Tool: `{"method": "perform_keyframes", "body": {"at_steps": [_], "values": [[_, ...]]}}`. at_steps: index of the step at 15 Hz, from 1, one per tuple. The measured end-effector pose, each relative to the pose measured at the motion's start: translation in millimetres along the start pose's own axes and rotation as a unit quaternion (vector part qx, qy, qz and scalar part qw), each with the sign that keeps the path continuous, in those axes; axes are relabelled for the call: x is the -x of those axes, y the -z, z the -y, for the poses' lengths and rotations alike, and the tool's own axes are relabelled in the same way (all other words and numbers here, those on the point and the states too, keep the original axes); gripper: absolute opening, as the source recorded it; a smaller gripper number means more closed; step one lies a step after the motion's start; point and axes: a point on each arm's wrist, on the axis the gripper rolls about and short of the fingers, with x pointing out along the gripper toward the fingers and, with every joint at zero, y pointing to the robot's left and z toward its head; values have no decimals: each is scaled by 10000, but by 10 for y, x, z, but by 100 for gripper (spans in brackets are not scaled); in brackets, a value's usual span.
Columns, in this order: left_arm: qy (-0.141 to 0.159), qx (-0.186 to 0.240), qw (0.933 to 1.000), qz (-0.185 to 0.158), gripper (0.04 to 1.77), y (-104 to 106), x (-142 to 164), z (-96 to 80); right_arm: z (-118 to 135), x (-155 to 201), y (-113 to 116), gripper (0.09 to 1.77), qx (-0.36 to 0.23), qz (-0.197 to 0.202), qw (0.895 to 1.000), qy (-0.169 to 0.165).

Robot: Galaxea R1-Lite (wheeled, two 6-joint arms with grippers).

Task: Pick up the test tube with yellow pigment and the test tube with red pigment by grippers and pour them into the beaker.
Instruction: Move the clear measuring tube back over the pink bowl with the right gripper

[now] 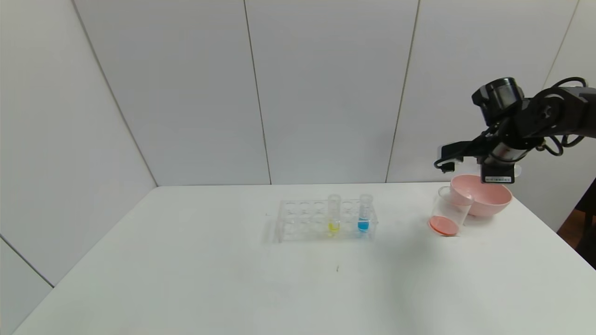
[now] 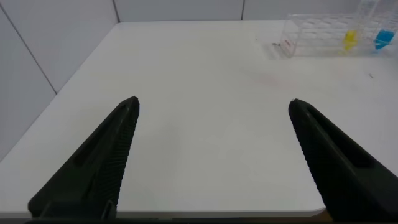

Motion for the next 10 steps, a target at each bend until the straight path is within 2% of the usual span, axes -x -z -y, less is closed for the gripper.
{"method": "perform_keyframes", "body": {"at_steps": [1,3,4,6,10], "values": [[0,-2,10000,0,172,0,0,0,29,3,106,50,-516,259,9983,-118],[0,0,10000,0,172,0,0,0,91,35,333,50,-1289,796,9878,-347],[2,-2,10000,0,172,0,0,0,111,51,430,50,-1611,1079,9799,-476],[0,0,10000,0,172,0,0,0,161,83,654,50,-2302,1747,9542,-769],[0,0,10000,0,172,0,0,0,292,98,1193,50,-3104,2313,9200,-617]]}}
